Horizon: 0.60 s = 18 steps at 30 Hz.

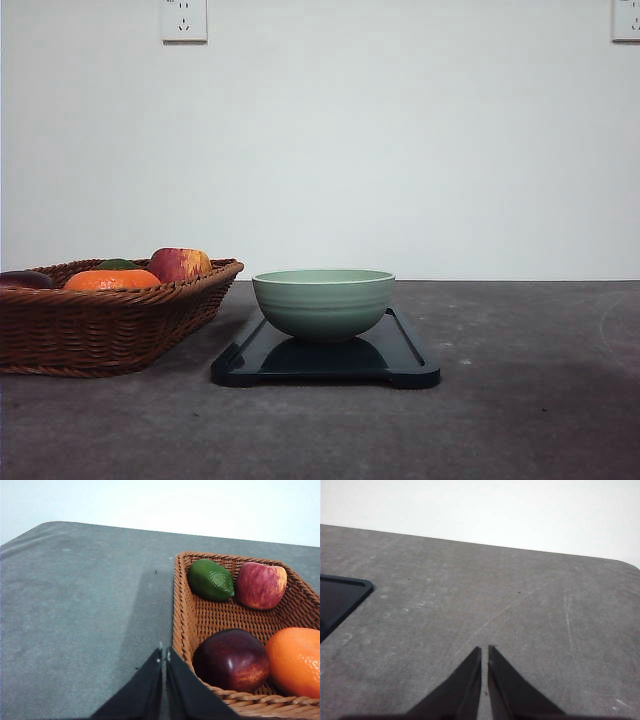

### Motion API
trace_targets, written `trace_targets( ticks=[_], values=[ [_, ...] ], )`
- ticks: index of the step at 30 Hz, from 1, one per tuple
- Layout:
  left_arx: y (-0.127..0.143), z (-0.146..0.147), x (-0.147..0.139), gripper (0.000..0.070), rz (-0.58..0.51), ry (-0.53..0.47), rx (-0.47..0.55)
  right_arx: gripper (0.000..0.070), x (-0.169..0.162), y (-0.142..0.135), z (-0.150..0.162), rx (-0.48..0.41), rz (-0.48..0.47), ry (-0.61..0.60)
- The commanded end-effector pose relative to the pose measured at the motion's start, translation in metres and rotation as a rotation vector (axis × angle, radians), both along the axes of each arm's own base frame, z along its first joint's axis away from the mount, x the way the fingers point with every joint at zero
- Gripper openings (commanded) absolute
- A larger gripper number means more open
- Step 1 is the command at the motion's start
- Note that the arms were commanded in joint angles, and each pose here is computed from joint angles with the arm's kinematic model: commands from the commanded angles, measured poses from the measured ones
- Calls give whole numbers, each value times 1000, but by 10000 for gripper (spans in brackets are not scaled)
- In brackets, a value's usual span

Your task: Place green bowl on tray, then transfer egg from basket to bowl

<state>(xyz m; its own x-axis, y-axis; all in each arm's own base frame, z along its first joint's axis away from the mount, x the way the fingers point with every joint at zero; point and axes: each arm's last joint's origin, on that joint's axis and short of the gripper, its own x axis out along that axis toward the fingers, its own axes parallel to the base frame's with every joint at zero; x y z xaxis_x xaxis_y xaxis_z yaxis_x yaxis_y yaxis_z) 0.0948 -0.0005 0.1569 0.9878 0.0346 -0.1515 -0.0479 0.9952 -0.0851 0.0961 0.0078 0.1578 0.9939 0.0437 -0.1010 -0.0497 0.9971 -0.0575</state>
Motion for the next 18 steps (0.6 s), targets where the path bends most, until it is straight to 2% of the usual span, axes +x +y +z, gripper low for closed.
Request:
trace_targets(
  ticks=[1, 18],
  values=[
    [0, -7, 1, 0, 3, 25, -2, 15, 0, 0, 0, 10, -1, -8],
    [0, -7, 1, 0, 3, 25, -2, 15, 0, 0, 0, 10, -1, -8]
  ],
)
